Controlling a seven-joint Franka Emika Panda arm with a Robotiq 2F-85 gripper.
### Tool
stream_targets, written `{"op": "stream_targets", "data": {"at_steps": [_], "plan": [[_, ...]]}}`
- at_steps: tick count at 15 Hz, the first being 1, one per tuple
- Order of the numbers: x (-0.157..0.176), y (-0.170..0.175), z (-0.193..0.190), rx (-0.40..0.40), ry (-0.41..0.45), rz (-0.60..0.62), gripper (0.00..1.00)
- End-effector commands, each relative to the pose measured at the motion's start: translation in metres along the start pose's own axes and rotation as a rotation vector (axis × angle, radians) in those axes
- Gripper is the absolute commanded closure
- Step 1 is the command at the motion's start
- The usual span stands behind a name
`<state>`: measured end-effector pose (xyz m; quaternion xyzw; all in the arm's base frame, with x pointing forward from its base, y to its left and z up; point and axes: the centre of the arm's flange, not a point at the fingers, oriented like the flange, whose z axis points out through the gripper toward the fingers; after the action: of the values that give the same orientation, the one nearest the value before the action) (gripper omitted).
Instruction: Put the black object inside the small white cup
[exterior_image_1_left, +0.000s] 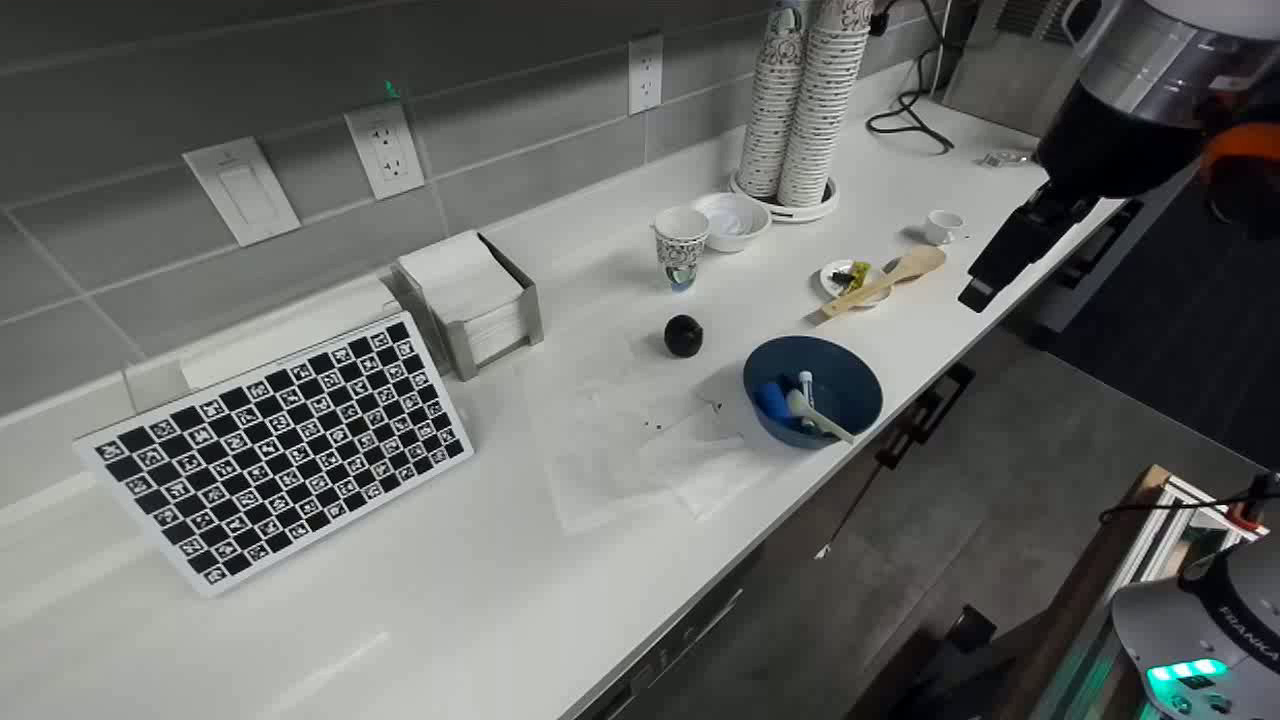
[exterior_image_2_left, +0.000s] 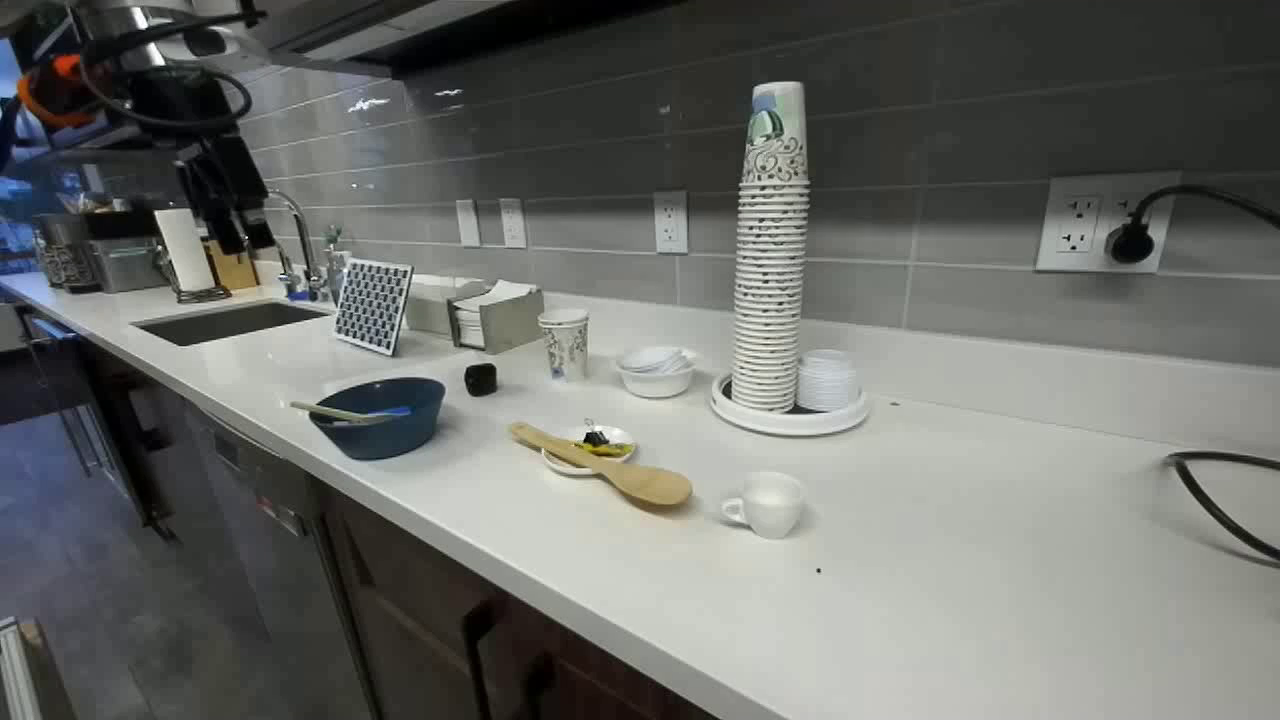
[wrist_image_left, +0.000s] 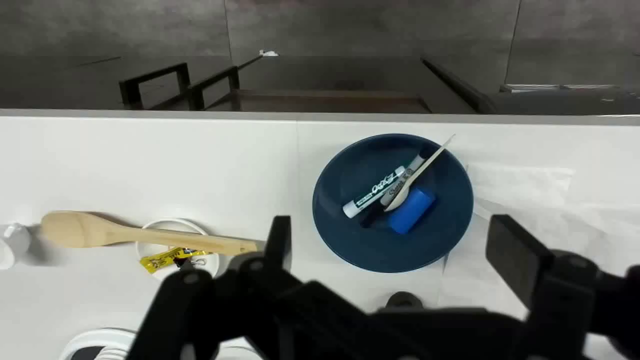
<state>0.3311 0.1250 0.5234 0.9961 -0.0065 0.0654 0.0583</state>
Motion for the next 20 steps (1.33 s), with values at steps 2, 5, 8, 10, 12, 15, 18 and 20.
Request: {"op": "stream_targets", "data": {"at_steps": [2,5,8,10,12,15,18,20], "plan": [[0.000,0.000,0.000,0.000,0.000,0.000,0.00],[0.014,-0.014,0.009,0.067,0.029,0.068,0.00],[0.040,-0.045,0.031,0.172,0.093,0.152,0.00],[0.055,-0.072,0.048,0.225,0.128,0.186,0.00],[0.067,-0.100,0.068,0.211,0.190,0.181,0.00],[0.082,-0.138,0.104,0.153,0.257,0.104,0.00],[0.094,-0.151,0.146,0.020,0.249,0.097,0.00],[0.102,-0.145,0.158,-0.023,0.157,0.130,0.00]]}}
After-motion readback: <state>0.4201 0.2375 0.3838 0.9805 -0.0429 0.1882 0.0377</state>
